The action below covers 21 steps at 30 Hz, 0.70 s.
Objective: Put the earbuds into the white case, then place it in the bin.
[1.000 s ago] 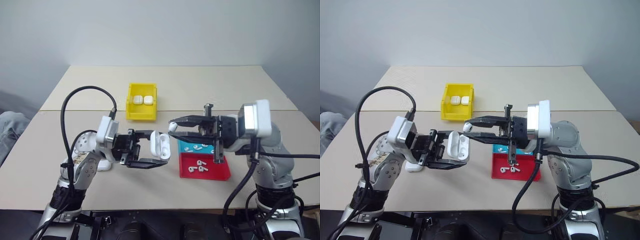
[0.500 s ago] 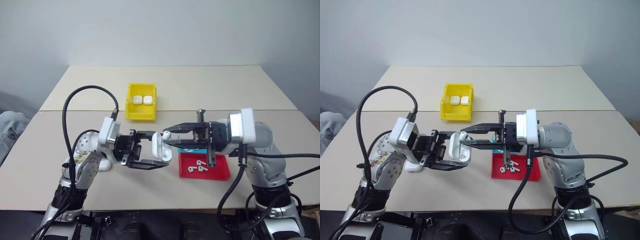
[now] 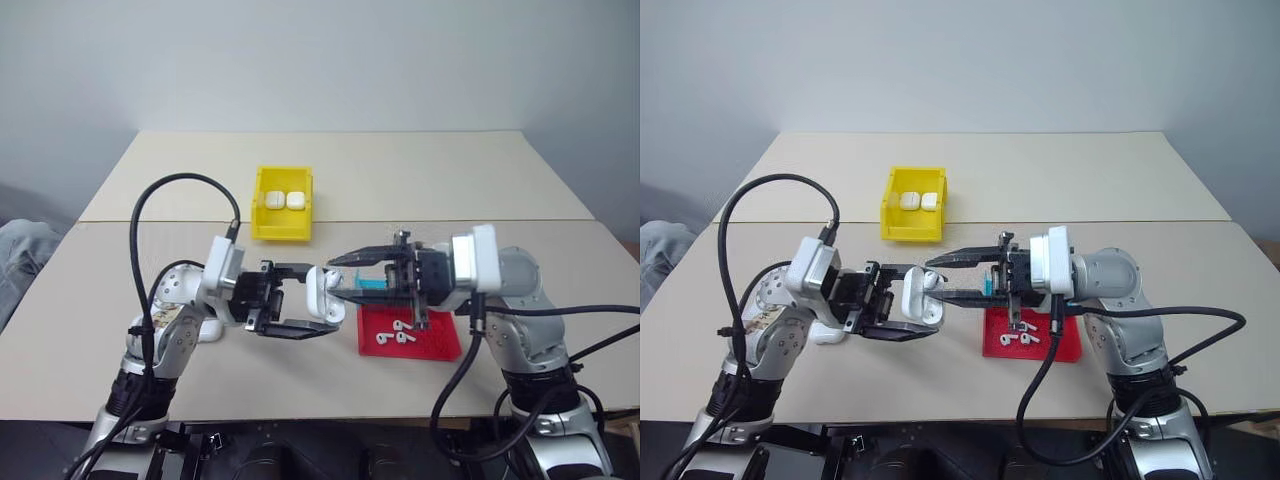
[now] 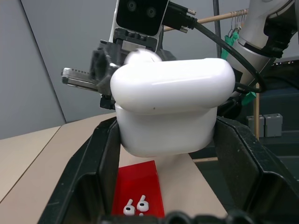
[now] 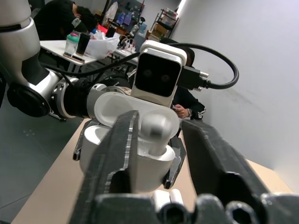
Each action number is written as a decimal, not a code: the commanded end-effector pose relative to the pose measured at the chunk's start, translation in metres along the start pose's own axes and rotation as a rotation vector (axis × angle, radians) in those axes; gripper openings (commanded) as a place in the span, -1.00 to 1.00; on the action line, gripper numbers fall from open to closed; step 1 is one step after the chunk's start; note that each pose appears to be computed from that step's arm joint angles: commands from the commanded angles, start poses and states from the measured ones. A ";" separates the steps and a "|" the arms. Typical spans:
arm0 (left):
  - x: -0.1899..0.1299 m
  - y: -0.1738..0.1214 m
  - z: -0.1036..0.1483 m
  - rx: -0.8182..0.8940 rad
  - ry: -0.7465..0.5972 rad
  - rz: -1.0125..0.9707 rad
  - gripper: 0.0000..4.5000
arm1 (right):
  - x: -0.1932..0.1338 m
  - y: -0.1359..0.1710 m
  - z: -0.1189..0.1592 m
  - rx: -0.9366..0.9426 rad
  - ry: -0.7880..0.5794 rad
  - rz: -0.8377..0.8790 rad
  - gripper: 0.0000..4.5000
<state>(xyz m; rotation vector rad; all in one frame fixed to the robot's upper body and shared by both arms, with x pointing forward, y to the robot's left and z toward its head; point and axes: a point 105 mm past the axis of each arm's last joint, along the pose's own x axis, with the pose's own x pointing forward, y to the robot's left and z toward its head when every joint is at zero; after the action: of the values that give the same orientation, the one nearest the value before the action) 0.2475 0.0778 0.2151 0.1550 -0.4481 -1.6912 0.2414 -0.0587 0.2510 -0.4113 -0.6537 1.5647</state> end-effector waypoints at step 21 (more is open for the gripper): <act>-0.045 -0.026 -0.038 0.062 0.256 0.061 0.21 | -0.103 -0.059 -0.072 -0.034 0.945 0.221 -0.17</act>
<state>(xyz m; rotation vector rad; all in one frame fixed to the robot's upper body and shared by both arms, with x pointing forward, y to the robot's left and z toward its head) 0.2475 0.1169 0.1562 0.3571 -0.2601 -1.5910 0.3384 -0.1459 0.2204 -1.0814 0.0848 1.3538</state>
